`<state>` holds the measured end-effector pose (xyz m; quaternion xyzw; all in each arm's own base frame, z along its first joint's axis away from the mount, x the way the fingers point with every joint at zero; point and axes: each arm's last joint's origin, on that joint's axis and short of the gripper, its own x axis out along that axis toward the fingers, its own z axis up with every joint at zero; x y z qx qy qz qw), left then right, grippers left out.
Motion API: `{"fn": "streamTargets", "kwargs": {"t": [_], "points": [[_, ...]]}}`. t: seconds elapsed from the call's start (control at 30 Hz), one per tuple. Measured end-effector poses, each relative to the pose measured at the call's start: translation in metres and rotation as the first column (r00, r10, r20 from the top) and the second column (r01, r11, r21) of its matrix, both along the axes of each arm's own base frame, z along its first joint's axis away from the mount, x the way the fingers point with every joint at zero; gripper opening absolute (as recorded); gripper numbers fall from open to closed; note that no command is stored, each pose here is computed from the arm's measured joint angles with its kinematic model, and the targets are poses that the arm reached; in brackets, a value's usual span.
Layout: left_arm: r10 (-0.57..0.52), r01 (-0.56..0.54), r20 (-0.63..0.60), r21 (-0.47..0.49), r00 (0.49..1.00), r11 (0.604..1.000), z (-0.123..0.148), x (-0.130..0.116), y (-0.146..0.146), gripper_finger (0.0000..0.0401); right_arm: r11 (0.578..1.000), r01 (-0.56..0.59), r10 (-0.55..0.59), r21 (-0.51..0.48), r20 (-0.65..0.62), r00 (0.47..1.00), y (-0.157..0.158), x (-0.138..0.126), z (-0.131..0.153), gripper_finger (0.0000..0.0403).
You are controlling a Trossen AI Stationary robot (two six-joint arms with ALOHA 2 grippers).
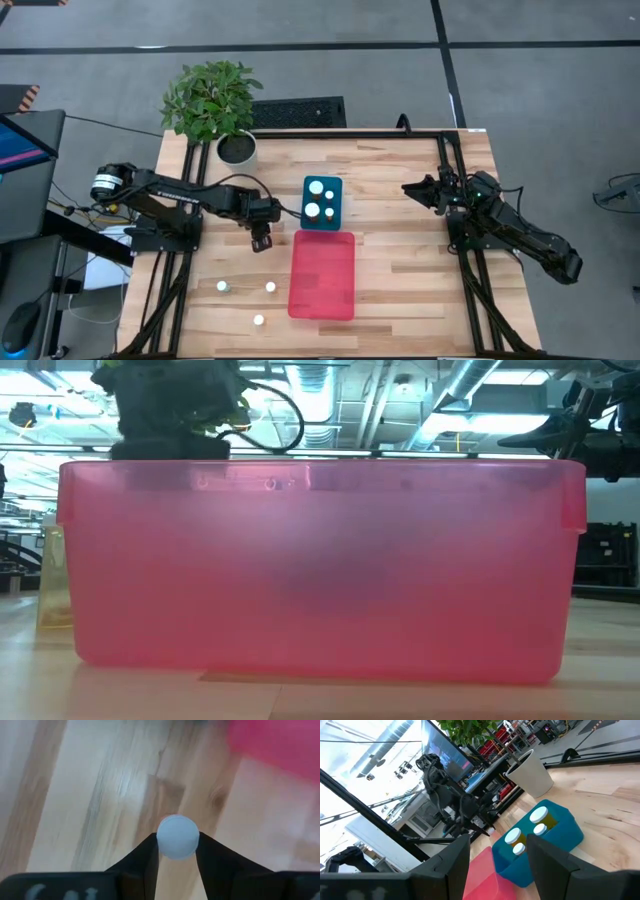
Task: Pick and place medicine bottles into bin by pill shape (circle, oval)
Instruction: Put the pink tablet bottle into the red bin
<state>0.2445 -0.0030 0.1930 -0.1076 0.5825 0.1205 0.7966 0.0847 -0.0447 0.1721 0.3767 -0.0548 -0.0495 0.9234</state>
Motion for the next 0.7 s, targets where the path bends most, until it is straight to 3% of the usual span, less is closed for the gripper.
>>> {"fn": "streamTargets", "kwargs": {"t": [0.17,0.37,0.5,0.7], "points": [[0.082,-0.076,0.117,-0.053,0.990,0.996,0.047,0.019,-0.001,0.0106,1.000,0.000,0.000,-0.001,0.000,1.000,0.000,0.000,0.000,0.0205],[0.121,-0.100,0.314,-0.084,0.942,0.991,0.103,0.054,-0.001,0.0106,1.000,0.000,0.000,-0.002,0.000,1.000,0.000,0.000,0.000,0.0205],[0.031,-0.014,0.322,-0.054,0.946,0.998,0.109,0.087,-0.004,0.0106,1.000,0.000,0.000,-0.002,0.000,1.000,0.000,0.000,0.000,0.0205],[-0.136,0.146,0.264,-0.016,0.955,0.989,0.089,0.141,-0.014,0.0106,1.000,-0.003,0.003,0.000,-0.001,1.000,0.000,0.000,0.000,0.0205]]}}
